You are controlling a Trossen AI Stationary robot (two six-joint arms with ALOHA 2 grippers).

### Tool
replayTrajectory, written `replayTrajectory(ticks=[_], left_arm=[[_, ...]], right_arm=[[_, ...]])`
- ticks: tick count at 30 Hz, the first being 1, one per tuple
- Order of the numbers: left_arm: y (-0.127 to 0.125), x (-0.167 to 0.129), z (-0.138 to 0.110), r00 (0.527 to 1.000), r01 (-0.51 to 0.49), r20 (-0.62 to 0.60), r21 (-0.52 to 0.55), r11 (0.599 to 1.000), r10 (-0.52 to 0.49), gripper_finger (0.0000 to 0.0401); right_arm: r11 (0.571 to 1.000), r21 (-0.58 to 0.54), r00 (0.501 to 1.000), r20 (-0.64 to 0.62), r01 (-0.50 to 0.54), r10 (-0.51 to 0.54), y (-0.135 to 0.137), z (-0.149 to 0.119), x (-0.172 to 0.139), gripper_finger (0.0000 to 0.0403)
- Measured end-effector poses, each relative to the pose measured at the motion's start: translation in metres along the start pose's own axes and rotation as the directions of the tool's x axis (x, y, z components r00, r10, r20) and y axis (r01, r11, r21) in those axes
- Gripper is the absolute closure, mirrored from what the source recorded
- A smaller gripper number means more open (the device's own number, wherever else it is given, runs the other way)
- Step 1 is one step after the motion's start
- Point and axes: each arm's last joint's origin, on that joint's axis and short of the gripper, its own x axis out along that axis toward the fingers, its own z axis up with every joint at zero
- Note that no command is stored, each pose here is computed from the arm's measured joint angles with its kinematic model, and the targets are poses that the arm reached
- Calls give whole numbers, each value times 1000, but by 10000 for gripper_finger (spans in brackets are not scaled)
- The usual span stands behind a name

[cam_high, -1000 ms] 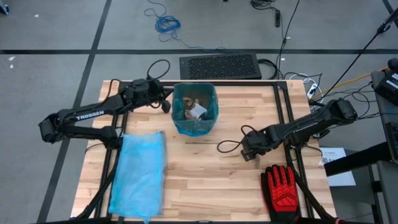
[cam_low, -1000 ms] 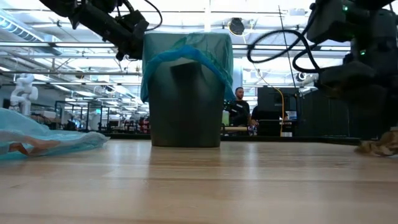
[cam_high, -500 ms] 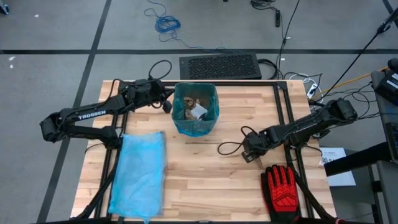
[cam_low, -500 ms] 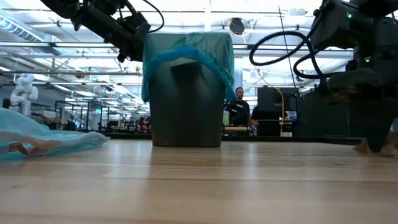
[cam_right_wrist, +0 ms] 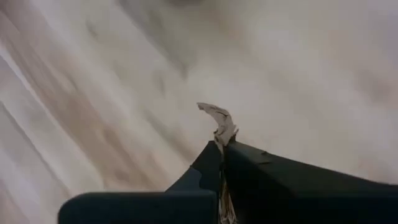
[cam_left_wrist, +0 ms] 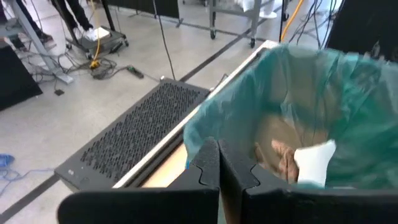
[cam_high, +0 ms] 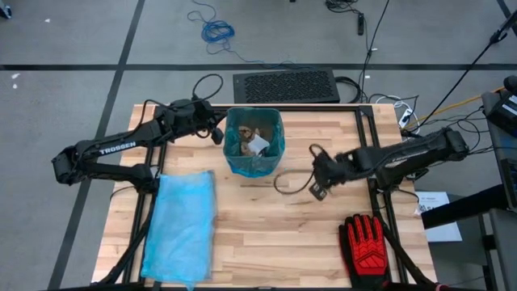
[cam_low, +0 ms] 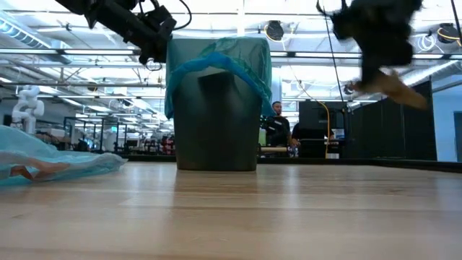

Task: Place trash/remove bag and relplace
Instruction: Put the brown napkin into the black trash bin

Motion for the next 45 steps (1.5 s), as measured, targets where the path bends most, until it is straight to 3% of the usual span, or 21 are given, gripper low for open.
replayTrajectory(ticks=[3, 6, 12, 16, 22, 26, 32, 39, 45], left_arm=[[0, -2, 7, 1000, -1, 25, 21, 1000, 0, 401], [0, -3, 12, 999, -2, 40, 31, 1000, 0, 401], [0, -3, 13, 999, -2, 40, 31, 1000, 1, 401], [1, -3, 12, 1000, -14, 27, 32, 999, 13, 401], [1, -3, 11, 1000, -16, 18, 21, 1000, 16, 401], [1, -3, 10, 1000, -18, 15, -1, 1000, 18, 401], [1, -3, 10, 1000, -18, 9, 4, 1000, 18, 401], [-1, -3, 10, 1000, -11, 11, 112, 994, 10, 401], [-8, -10, 13, 999, 34, 33, 232, 972, -43, 401]], right_arm=[[997, -74, 986, 167, 10, 3, 2, 27, -27, 402], [987, -160, 935, 350, 5, 52, 5, 56, -51, 402], [938, -345, 711, 649, -42, 271, 7, 113, -77, 403], [914, -402, 639, 690, -51, 340, 0, 145, -64, 403], [890, -441, 645, 650, -113, 403, -6, 180, -15, 403], [896, -422, 698, 600, -140, 392, -7, 196, 13, 399], [882, -455, 756, 531, -126, 382, 0, 211, 42, 337], [877, -469, 740, 551, -109, 387, 3, 223, 37, 220], [855, -516, 727, 566, -55, 389, 2, 226, 6, 166]])
